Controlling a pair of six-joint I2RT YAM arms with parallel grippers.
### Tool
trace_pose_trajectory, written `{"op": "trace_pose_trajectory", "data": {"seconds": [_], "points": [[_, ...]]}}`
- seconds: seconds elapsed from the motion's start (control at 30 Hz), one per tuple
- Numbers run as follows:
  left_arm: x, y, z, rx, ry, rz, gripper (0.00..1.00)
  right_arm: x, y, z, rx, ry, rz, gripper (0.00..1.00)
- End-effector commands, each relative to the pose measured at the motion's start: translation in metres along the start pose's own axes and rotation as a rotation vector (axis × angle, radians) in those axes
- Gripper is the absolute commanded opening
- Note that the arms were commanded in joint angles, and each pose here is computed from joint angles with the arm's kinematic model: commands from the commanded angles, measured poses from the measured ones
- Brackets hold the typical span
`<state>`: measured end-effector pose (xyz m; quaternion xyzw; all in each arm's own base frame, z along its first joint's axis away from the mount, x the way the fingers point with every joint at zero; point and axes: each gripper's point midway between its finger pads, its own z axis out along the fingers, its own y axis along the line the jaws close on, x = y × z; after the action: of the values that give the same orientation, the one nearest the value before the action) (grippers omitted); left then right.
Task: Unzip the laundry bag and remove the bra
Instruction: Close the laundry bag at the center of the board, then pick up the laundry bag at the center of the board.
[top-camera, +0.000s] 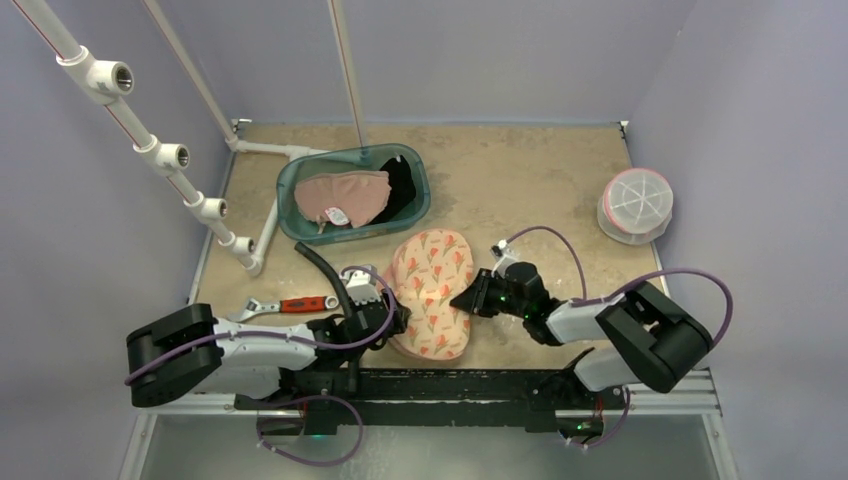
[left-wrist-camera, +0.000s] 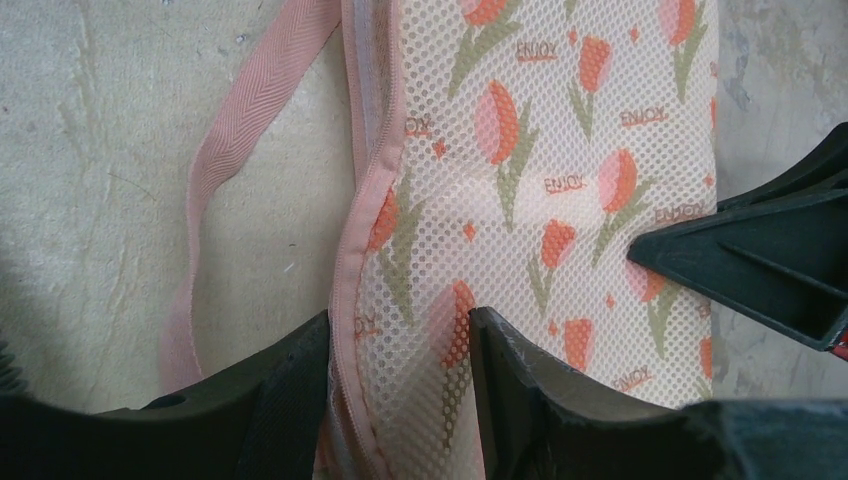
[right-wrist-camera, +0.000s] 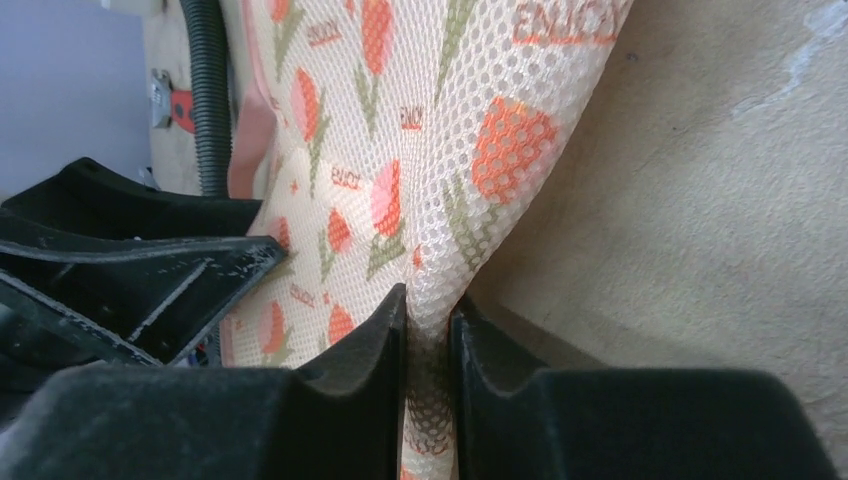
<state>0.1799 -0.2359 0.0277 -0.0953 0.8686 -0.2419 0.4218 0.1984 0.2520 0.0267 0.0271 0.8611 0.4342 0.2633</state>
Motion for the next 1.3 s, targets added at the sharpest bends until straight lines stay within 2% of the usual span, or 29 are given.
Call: {"op": "trace_pose_trajectory", "data": {"seconds": [0.0,0.13,0.37,0.5,0.63,0.77,0.87,0.93,1.03,1.27], "points": [[0.003,0.004,-0.007,-0.003,0.038,0.023,0.5,-0.007,0.016,-0.009,-0.041,-0.02,-0.002,0.14],[-0.01,-0.001,-0.019,0.014,0.024,0.017,0.51,-0.039,0.033,-0.033,-0.004,-0.141,-0.06,0.0],[-0.038,0.013,-0.044,-0.038,-0.027,0.011,0.53,-0.109,0.053,-0.084,0.171,-0.35,-0.177,0.0],[-0.056,0.005,-0.055,-0.001,-0.065,-0.009,0.53,-0.157,0.061,-0.096,0.233,-0.454,-0.157,0.0],[-0.063,-0.003,-0.057,0.019,-0.085,-0.012,0.53,-0.229,0.072,-0.095,0.199,-0.569,-0.106,0.0],[-0.066,-0.015,-0.055,0.031,-0.078,0.008,0.53,-0.325,0.103,-0.104,0.195,-0.721,-0.155,0.0],[-0.066,-0.02,-0.053,0.023,-0.07,0.024,0.53,-0.372,0.122,-0.113,0.182,-0.857,-0.195,0.0],[-0.065,-0.02,-0.052,0.026,-0.07,0.025,0.53,-0.387,0.114,-0.102,0.2,-0.872,-0.194,0.0],[-0.06,-0.018,-0.05,0.03,-0.061,0.018,0.53,-0.396,0.063,-0.062,0.261,-0.821,-0.151,0.0],[-0.034,-0.012,-0.045,0.056,0.01,-0.028,0.53,-0.374,-0.058,0.014,0.28,-0.712,0.066,0.0]]}}
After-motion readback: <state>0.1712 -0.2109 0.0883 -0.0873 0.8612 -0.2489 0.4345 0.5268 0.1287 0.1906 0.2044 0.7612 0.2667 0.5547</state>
